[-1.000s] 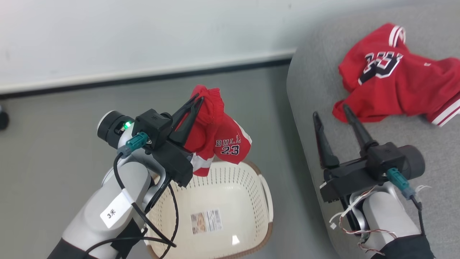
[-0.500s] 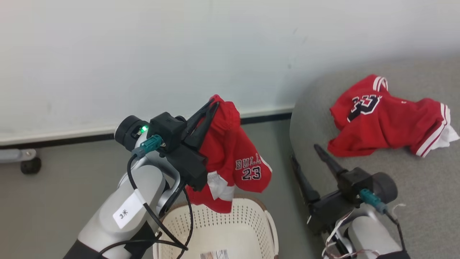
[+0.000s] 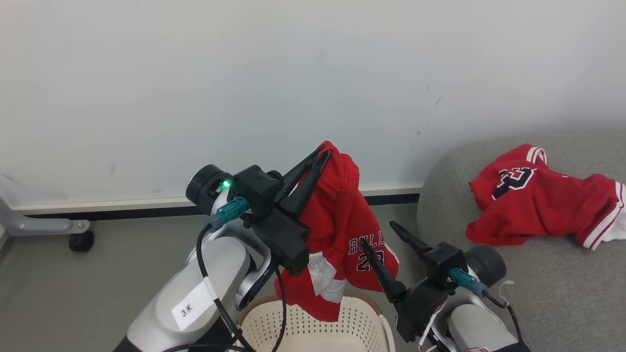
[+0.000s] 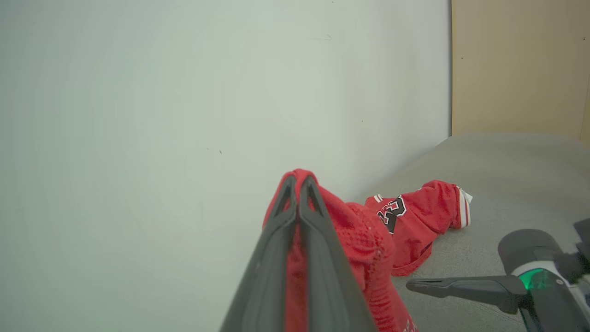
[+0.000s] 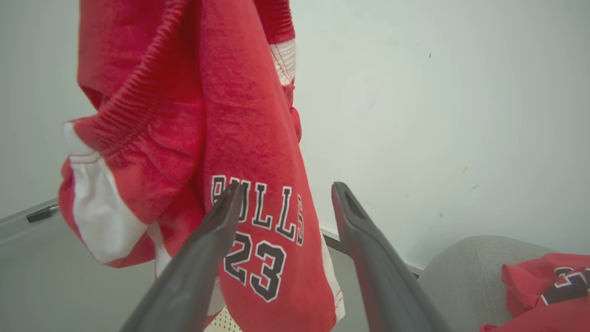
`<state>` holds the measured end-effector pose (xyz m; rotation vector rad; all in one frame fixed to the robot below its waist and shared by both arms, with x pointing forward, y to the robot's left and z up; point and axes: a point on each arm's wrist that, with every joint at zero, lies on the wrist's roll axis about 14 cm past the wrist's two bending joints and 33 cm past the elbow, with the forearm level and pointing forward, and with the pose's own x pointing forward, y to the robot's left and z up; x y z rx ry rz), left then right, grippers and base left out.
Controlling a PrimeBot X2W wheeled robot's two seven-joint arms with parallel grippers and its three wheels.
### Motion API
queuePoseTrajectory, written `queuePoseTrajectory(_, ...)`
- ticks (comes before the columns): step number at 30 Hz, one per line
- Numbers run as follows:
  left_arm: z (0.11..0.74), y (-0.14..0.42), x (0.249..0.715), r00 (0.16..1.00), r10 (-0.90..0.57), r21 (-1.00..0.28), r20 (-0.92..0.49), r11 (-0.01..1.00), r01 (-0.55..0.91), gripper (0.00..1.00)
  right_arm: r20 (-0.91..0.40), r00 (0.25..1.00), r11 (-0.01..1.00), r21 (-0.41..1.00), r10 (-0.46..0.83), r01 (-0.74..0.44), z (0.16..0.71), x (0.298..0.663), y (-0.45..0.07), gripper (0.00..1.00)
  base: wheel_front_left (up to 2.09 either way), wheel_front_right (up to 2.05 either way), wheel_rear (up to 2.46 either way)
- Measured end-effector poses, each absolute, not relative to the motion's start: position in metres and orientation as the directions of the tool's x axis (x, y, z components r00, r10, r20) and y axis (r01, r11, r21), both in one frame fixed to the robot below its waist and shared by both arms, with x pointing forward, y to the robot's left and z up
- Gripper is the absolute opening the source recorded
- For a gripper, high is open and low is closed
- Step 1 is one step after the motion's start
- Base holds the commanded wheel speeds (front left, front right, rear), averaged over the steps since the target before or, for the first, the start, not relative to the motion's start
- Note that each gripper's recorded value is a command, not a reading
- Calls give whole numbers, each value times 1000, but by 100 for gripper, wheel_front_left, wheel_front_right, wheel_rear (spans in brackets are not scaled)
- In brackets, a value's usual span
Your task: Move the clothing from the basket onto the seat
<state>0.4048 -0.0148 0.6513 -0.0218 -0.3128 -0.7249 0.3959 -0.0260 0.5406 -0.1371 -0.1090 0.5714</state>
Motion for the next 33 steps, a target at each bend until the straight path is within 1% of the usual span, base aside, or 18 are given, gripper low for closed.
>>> queuePoseTrajectory(5, 661, -14, 397, 692, -652, 101, 309, 746, 658, 0, 42, 804, 792, -206, 594, -574, 542, 399, -9, 100, 0, 0, 0)
queuePoseTrajectory(10, 665, -12, 393, 690, -651, 106, 316, 747, 656, 0, 11, 741, 717, -264, 671, -645, 541, 394, 19, 100, 0, 0, 0)
queuePoseTrajectory(15, 667, -9, 391, 693, -646, 106, 320, 751, 652, 0, -2, 699, 668, -294, 715, -684, 546, 396, 37, 100, 0, 0, 0)
queuePoseTrajectory(16, 667, -8, 391, 694, -645, 106, 319, 752, 650, 0, -5, 692, 659, -301, 721, -689, 547, 396, 39, 98, 0, 0, 0)
queuePoseTrajectory(18, 666, -5, 391, 700, -640, 104, 316, 757, 645, 0, -9, 683, 647, -310, 731, -696, 548, 397, 43, 16, 0, 0, 0)
queuePoseTrajectory(19, 664, -4, 392, 706, -635, 101, 313, 761, 641, 0, -11, 680, 644, -311, 733, -699, 548, 397, 44, 0, 0, 0, 0)
queuePoseTrajectory(25, 648, 13, 399, 752, -597, 71, 279, 794, 604, 0, -13, 686, 658, -274, 727, -702, 547, 400, 42, 0, 0, 0, 0)
queuePoseTrajectory(30, 628, 28, 406, 794, -560, 29, 238, 821, 570, 0, 17, 707, 687, -251, 707, -681, 560, 408, 34, 0, 0, 0, 0)
queuePoseTrajectory(31, 625, 29, 407, 801, -552, 18, 232, 826, 564, 5, 25, 713, 696, -246, 700, -675, 562, 410, 31, 0, 0, 0, 0)
queuePoseTrajectory(32, 622, 28, 408, 803, -550, 5, 228, 826, 564, 24, 31, 721, 705, -243, 692, -666, 564, 412, 27, 0, 0, 0, 0)
queuePoseTrajectory(33, 619, 28, 408, 807, -546, -13, 223, 827, 563, 33, 37, 731, 716, -240, 682, -656, 567, 415, 21, 0, 0, 0, 0)
